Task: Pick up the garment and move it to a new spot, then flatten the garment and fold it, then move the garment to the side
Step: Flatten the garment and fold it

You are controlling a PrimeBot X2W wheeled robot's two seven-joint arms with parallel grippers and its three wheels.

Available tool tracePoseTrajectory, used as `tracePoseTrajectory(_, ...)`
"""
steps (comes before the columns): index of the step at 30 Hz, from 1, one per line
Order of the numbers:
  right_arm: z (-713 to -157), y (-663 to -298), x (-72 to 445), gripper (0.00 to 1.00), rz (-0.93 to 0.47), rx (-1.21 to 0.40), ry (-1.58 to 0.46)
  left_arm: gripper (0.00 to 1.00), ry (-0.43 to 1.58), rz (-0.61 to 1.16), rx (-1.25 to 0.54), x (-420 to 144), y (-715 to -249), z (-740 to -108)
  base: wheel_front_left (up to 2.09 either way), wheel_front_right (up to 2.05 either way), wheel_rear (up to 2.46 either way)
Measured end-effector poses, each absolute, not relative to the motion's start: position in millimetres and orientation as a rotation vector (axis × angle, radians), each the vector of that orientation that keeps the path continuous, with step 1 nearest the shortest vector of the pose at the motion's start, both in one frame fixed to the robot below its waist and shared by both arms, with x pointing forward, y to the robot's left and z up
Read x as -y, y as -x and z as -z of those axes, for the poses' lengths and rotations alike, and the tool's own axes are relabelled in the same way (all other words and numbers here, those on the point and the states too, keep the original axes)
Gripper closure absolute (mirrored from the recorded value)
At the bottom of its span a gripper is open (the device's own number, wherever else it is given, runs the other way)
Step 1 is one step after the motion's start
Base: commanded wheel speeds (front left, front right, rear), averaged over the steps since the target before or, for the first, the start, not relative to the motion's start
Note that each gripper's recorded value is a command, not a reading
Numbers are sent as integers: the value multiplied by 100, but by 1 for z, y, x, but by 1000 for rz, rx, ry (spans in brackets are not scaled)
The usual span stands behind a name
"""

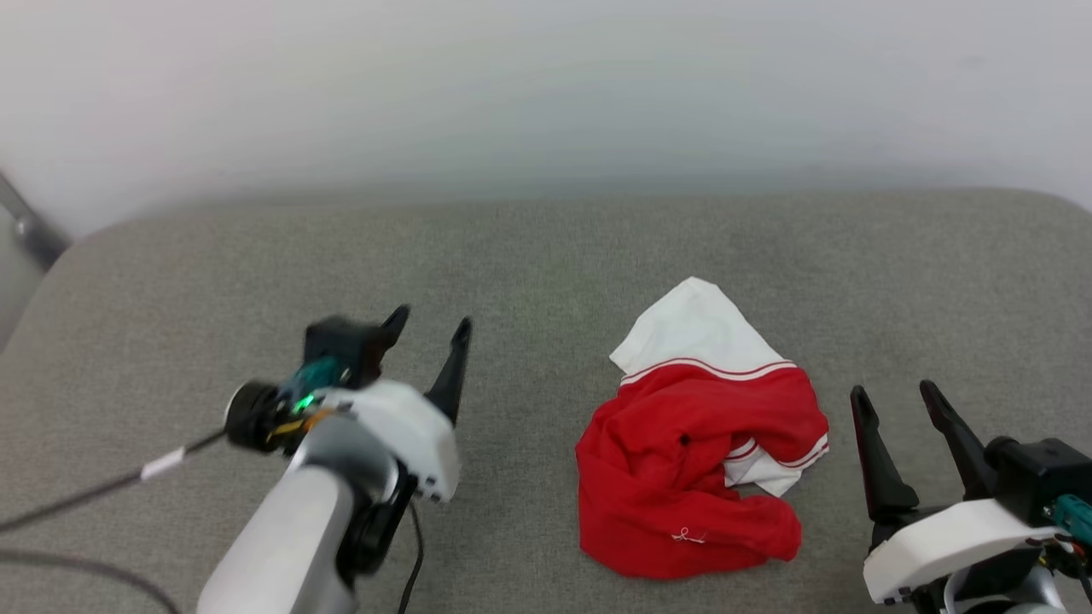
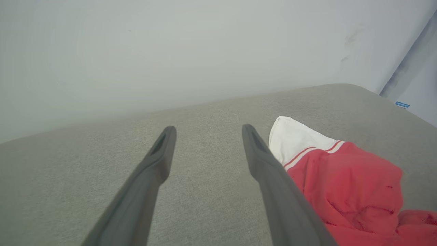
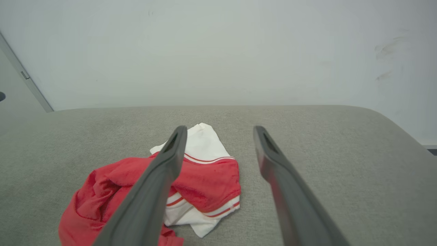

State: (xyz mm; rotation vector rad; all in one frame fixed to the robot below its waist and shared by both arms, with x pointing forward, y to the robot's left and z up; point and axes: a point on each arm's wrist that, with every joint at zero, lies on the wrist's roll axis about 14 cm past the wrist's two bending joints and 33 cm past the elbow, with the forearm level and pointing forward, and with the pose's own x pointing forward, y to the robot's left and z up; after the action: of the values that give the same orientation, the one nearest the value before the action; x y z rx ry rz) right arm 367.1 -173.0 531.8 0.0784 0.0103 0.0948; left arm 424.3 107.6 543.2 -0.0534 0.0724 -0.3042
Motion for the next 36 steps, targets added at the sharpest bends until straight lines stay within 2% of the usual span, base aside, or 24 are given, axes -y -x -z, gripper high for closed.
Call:
tracePoseTrajectory(5,-521,-379,173,0,-94,-41,-80,0,15,460,-228,-62,-455,-529,0,0,0)
tracePoseTrajectory(10,-506,-386,179,0,-73,-79,-81,0,-54,598,-427,-22,-466,-493,0,0,0)
tracePoseTrajectory(18,-494,-390,190,0,-39,-104,-85,0,-190,740,-816,11,-436,-413,0,0,0)
tracePoseTrajectory(24,-489,-389,197,0,-15,-112,-90,0,-252,840,-988,26,-405,-388,0,0,0)
tracePoseTrajectory(25,-488,-389,198,0,-12,-113,-93,48,-257,851,-1004,27,-402,-386,0,0,0)
tracePoseTrajectory(26,-488,-388,199,0,-9,-115,-93,65,-253,861,-1012,29,-400,-385,0,0,0)
tracePoseTrajectory(27,-487,-388,199,0,-8,-116,-94,94,-268,867,-1016,28,-398,-384,0,0,0)
tracePoseTrajectory(28,-487,-388,200,0,-7,-114,-95,100,-274,870,-1019,28,-398,-383,0,0,0)
tracePoseTrajectory(36,-497,-386,199,0,-10,-85,-101,100,-255,755,-791,4,-435,-413,0,0,0)
